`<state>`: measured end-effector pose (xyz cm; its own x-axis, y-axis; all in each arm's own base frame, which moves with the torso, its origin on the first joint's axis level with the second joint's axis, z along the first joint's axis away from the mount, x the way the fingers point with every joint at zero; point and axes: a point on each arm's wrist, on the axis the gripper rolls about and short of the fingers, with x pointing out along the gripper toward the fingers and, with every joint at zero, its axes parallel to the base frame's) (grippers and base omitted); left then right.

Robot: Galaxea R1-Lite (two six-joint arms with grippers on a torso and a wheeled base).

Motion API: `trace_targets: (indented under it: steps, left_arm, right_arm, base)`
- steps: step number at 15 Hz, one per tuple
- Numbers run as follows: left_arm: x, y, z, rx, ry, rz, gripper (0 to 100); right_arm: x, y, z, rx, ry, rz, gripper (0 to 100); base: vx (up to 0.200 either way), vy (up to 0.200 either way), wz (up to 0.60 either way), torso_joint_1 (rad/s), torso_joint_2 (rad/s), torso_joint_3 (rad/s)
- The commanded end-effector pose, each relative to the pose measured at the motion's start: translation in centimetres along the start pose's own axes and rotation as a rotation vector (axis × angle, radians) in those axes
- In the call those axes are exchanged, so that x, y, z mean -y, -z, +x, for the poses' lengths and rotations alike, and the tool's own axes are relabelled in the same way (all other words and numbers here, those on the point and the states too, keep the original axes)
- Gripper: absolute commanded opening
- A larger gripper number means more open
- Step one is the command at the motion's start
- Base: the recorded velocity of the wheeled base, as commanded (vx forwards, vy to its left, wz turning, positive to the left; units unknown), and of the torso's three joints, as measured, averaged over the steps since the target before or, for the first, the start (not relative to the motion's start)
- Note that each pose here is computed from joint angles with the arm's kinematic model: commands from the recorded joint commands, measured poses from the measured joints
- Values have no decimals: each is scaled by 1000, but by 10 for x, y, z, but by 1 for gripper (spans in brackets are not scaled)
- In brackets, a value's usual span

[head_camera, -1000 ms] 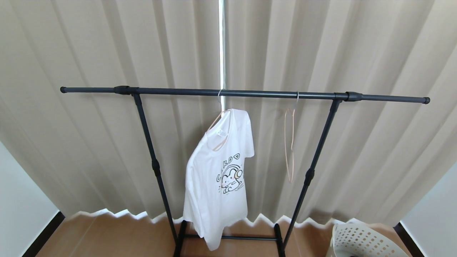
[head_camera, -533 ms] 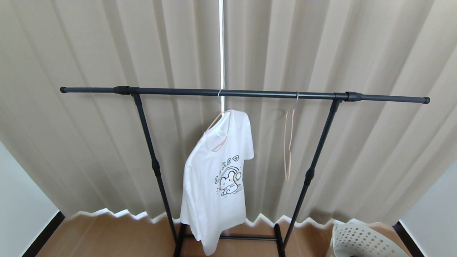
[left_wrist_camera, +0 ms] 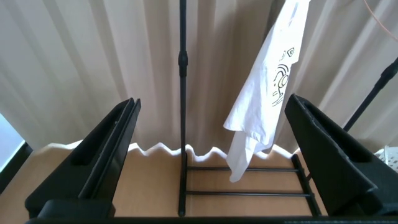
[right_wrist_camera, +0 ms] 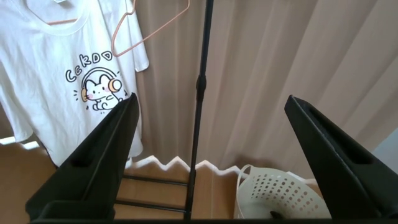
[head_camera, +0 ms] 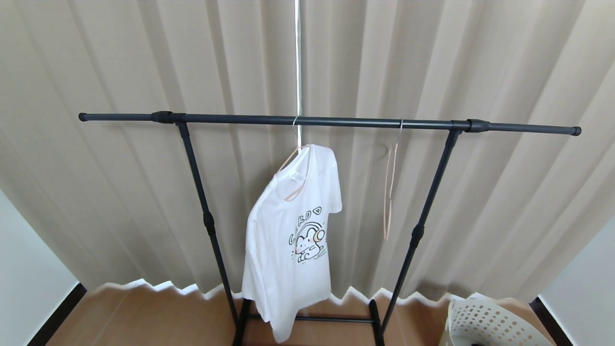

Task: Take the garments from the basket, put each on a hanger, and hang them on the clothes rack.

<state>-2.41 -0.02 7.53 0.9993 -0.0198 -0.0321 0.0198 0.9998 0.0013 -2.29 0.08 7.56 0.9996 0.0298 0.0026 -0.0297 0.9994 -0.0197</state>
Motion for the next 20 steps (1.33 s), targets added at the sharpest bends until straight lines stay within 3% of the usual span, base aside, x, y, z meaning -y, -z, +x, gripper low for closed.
trace_targets:
  steps: [1, 13, 20]
  left_arm:
    - [0, 0, 0, -2, 0, 0, 100]
    - [0, 0, 0, -2, 0, -2, 100]
    - [0, 0, 0, -2, 0, -2, 100]
  right_arm:
    - [0, 0, 0, -1, -1, 0, 100]
    - [0, 0, 0, 1, -1, 1, 100]
    - [0, 0, 0, 1, -1, 1, 100]
  base:
    - [0, 0, 0, -144, 330, 188]
    - [0, 0, 0, -154, 365, 207]
    - [0, 0, 0, -210, 534, 316]
